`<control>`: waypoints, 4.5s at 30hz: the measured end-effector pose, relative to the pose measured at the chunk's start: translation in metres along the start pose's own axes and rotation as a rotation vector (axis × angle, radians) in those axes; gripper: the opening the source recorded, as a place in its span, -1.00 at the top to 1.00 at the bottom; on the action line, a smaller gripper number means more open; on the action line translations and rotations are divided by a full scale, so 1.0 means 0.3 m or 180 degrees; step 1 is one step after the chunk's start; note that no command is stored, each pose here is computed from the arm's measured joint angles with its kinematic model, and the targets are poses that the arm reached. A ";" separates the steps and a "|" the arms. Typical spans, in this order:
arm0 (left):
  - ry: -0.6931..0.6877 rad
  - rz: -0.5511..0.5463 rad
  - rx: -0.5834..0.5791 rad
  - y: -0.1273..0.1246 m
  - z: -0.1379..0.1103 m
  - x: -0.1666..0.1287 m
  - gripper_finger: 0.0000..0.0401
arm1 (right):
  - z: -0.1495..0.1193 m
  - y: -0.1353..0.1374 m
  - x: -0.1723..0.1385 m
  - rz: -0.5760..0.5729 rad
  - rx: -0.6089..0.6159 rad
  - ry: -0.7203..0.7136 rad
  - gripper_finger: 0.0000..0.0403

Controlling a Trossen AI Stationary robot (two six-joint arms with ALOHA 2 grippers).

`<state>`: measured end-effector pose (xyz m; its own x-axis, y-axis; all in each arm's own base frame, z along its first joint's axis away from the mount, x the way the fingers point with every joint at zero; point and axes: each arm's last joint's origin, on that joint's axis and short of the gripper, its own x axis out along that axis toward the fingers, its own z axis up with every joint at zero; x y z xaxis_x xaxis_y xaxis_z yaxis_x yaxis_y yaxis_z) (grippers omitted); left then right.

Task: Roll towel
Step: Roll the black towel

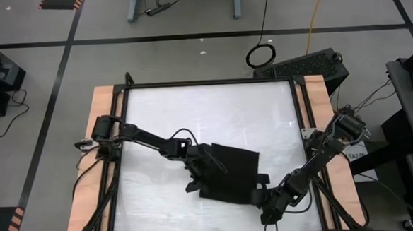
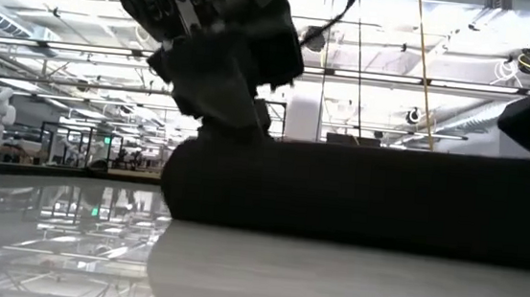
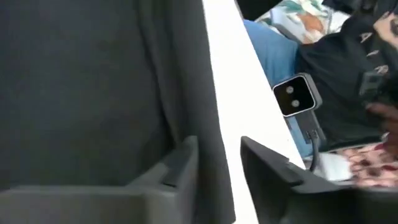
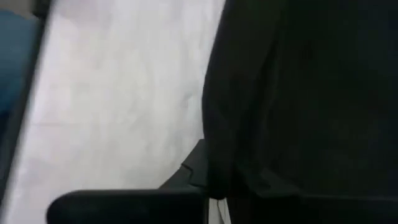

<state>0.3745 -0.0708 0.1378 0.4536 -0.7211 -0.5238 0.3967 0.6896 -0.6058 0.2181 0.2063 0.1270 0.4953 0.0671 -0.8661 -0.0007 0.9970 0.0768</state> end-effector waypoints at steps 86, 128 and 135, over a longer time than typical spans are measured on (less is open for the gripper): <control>-0.0246 -0.0265 -0.0071 0.195 0.065 0.116 0.99 | -0.042 0.177 -0.041 -0.0674 -0.1233 -0.0537 -0.10; -0.0041 -0.0453 -0.0414 0.241 0.086 0.075 0.93 | -0.248 0.191 0.003 -0.2611 -0.0274 -0.0131 0.86; -0.0049 0.0157 -0.0061 0.216 0.099 0.034 0.62 | -0.237 0.172 -0.033 -0.2511 -0.0249 -0.0114 0.98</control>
<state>0.4284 -0.0315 0.1110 0.4845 -0.6849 -0.5442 0.3582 0.7229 -0.5909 0.1515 0.2598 0.1046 0.4028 -0.6602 -0.6339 0.3018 0.7497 -0.5890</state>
